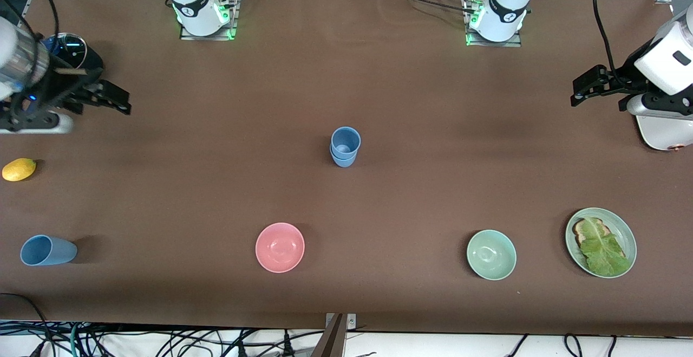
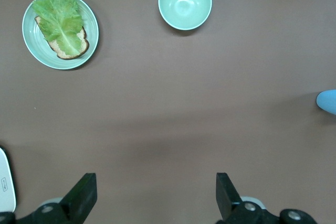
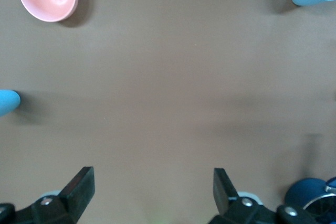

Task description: Stack blue cups with both arms

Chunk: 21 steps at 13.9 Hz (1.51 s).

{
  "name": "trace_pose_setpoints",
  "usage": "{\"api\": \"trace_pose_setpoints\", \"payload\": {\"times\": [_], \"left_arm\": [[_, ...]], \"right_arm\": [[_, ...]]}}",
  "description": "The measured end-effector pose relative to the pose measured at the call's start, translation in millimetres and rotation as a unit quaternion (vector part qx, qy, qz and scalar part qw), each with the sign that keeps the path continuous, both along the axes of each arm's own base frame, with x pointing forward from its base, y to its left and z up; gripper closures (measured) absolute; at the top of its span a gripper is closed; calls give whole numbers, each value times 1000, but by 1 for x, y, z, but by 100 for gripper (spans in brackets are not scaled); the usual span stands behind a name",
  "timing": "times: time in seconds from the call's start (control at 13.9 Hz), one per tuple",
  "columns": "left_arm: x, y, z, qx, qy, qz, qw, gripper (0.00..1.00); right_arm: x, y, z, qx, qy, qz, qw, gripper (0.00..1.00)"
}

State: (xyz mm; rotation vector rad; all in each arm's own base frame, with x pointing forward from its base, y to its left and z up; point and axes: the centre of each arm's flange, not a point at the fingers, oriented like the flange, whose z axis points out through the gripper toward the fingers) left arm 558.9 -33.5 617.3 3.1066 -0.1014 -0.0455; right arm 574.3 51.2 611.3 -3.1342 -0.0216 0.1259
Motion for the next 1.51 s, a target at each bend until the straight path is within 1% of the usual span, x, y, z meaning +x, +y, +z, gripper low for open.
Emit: {"api": "trace_pose_setpoints", "payload": {"times": [0.14, 0.29, 0.65, 1.15, 1.51], "left_arm": [[0, 0, 2, 0, -3, 2, 1000, 0], [0, 1, 3, 0, -3, 2, 1000, 0], [0, 1, 3, 0, -3, 3, 1000, 0], [0, 2, 3, 0, -3, 3, 1000, 0], [0, 2, 3, 0, -3, 3, 1000, 0]], "right_arm": [[-15, -12, 1, 3, 5, -2, 1000, 0], [-21, -11, -2, 3, 10, 1, 1000, 0], [-24, -10, -8, 4, 24, 18, 1000, 0], [-23, -8, -8, 4, 24, 21, 1000, 0], [-22, -8, -1, 5, 16, 21, 1000, 0]]}}
